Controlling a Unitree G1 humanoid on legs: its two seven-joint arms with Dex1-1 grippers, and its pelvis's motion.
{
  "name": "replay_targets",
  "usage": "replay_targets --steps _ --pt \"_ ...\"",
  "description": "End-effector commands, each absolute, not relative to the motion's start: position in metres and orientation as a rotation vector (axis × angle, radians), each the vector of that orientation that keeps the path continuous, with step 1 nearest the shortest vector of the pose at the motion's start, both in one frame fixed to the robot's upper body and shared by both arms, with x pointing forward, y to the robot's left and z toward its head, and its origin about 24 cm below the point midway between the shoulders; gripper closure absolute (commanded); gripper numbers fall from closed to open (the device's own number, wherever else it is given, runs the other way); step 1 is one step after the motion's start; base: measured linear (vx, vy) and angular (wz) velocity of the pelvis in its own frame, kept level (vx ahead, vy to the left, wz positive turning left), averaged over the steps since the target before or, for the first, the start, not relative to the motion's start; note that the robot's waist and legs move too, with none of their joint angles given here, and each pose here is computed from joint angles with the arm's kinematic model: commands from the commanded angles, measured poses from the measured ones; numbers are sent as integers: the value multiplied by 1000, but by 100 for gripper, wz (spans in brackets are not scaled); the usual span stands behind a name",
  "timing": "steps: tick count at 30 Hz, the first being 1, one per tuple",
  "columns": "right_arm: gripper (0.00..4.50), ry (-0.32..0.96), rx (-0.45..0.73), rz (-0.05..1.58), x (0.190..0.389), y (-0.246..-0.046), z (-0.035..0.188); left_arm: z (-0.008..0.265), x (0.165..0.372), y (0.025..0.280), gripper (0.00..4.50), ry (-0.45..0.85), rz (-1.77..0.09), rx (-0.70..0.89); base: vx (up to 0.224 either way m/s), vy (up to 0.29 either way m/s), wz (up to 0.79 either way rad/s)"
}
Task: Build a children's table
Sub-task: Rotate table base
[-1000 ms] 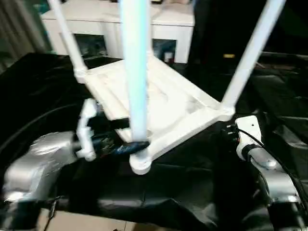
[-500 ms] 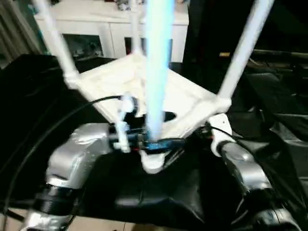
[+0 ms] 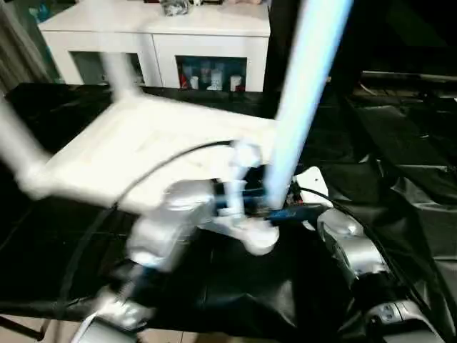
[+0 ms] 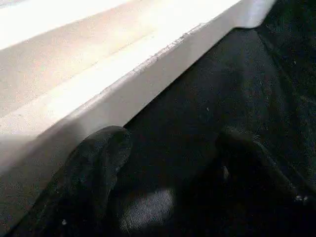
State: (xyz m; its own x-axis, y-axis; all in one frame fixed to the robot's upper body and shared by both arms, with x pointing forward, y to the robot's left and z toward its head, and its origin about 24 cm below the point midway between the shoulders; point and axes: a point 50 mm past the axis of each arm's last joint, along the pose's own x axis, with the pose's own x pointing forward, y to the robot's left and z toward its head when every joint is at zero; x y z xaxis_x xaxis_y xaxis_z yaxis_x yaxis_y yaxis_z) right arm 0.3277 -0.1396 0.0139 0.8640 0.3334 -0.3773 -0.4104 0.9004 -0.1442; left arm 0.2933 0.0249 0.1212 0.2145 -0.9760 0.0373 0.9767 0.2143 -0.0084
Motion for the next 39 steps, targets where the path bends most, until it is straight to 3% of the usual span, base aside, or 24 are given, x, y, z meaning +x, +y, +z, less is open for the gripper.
replay_targets --steps 1,9,15,20,23,27,36,37,39 --pt "99 317 -237 404 332 -133 20 119 307 31 4 -24 -1240 62 0 0 0" --pt "99 279 -223 354 334 -167 36 110 314 62 4 26 -1204 180 0 0 0" --pt "99 272 -247 550 320 -187 46 101 296 82 4 84 -1373 99 0 0 0" --pt "99 300 -335 827 298 -189 52 85 303 103 4 173 -1400 223 0 0 0" --pt "99 334 -369 964 284 -187 56 77 313 115 32 231 -1363 367 0 0 0" --pt "99 375 -411 1086 271 -189 62 74 320 120 59 303 -1398 415 0 0 0" --pt "99 413 -450 1197 259 -190 77 64 329 123 134 385 -1454 546 0 0 0" --pt "99 423 -460 1206 257 -191 78 61 330 123 164 399 -1456 586 0 0 0" --pt "99 433 -463 1212 255 -192 79 59 332 123 164 405 -1447 611 0 0 0"
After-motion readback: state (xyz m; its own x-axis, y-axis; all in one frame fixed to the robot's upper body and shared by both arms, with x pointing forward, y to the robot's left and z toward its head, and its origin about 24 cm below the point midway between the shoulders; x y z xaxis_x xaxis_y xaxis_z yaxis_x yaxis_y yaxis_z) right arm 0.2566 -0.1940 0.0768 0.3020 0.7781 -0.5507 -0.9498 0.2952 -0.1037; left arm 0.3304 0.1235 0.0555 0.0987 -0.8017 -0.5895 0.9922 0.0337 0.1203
